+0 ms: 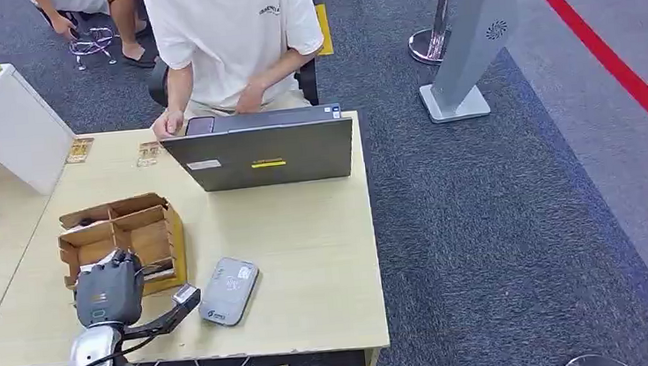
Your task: Pass the card to the sensor for recognition and then transmit it.
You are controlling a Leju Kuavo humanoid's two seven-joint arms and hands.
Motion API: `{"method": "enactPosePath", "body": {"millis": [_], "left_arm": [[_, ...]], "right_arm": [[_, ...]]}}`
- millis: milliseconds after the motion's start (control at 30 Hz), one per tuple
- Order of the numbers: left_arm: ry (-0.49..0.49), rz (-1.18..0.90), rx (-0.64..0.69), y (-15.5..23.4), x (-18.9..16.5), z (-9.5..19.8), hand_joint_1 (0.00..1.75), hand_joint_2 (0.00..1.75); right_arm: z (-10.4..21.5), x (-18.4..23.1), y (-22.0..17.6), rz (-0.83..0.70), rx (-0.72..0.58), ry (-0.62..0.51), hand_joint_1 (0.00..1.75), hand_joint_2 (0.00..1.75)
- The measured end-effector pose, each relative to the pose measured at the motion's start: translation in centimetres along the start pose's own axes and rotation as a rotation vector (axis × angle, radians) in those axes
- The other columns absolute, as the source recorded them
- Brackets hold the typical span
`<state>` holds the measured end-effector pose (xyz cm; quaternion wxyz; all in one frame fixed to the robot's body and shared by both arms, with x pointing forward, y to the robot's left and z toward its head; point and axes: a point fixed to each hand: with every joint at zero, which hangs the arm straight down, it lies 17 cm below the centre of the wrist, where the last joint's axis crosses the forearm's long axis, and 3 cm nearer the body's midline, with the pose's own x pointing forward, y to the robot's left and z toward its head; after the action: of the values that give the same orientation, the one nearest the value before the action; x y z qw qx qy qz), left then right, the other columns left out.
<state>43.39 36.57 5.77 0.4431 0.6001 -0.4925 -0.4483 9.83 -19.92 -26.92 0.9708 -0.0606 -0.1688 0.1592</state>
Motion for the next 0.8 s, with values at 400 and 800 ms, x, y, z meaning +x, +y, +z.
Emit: {"method": "enactPosePath", "body": {"millis": [400,800], "left_arm": [[-0.037,0.021,0.079,3.1,1.3,0.3,1.75,1.75],[-0.221,0.105,0.403,19.7,8.3,0.4,1.75,1.75]], "right_arm": [[0.0,0.0,-0.1,-0.012,-0.006,0.003,0.00,0.00],[-0.1,-0.4,-0.6,-0.069,-0.033,0.021,0.00,0.00]]}}
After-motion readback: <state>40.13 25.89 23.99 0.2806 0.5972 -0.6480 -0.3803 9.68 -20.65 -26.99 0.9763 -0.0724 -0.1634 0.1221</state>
